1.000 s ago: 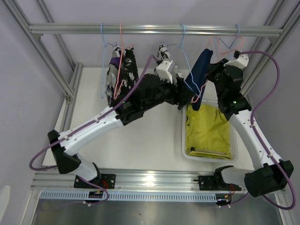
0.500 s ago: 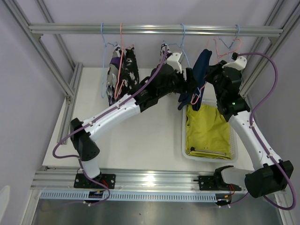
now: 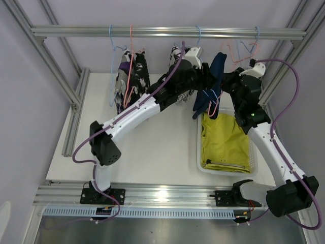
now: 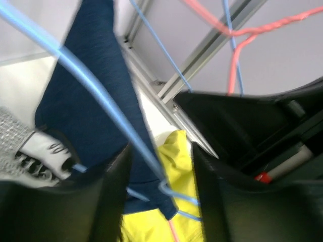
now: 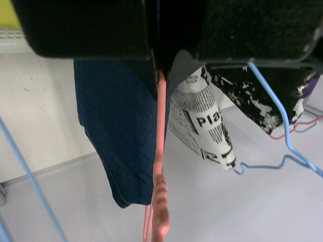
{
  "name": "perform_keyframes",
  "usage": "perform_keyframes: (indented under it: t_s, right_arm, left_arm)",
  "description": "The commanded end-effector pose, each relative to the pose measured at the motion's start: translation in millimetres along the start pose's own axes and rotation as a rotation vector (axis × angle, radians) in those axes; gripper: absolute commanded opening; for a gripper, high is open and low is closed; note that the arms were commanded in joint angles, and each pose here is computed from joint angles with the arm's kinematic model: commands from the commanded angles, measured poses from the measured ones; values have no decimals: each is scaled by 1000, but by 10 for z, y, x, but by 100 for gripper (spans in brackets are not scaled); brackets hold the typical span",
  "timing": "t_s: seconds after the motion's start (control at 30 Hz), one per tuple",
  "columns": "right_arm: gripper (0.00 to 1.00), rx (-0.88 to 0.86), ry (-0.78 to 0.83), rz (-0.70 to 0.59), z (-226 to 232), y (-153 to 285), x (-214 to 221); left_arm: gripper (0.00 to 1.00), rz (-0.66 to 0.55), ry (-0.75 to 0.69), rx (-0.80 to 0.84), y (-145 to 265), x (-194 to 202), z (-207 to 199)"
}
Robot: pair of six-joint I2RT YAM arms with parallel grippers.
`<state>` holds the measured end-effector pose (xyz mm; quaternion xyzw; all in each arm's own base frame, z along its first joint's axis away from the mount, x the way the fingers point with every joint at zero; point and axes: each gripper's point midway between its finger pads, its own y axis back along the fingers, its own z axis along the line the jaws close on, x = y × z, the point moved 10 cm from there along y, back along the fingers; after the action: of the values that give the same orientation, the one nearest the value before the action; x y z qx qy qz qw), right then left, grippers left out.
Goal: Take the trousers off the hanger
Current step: Pick up the hanger from the clothesline.
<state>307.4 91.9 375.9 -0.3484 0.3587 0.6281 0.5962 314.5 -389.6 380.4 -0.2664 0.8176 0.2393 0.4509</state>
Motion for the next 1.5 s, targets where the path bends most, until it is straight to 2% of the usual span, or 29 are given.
perform_keyframes:
  t_s: [0.0, 0.13, 0.3, 1.07, 1.47]
  right_arm:
    - [0, -14, 83, 20, -29, 64, 29]
    - [0, -10, 86, 24, -33, 40, 52]
    - [0, -7, 69, 19, -14, -19, 63]
    - [0, -4, 32, -22, 286, -719, 82]
    - [0, -3, 39, -18, 312, -819, 74]
  left_arm:
    - [45, -63, 21, 119, 9, -263, -172]
    - [16, -52, 33, 131, 14, -253, -185]
    - [3, -42, 45, 149, 101, -232, -196]
    - [1, 38, 24, 111, 591, -147, -143]
    - [1, 105, -35, 32, 814, 2, -6]
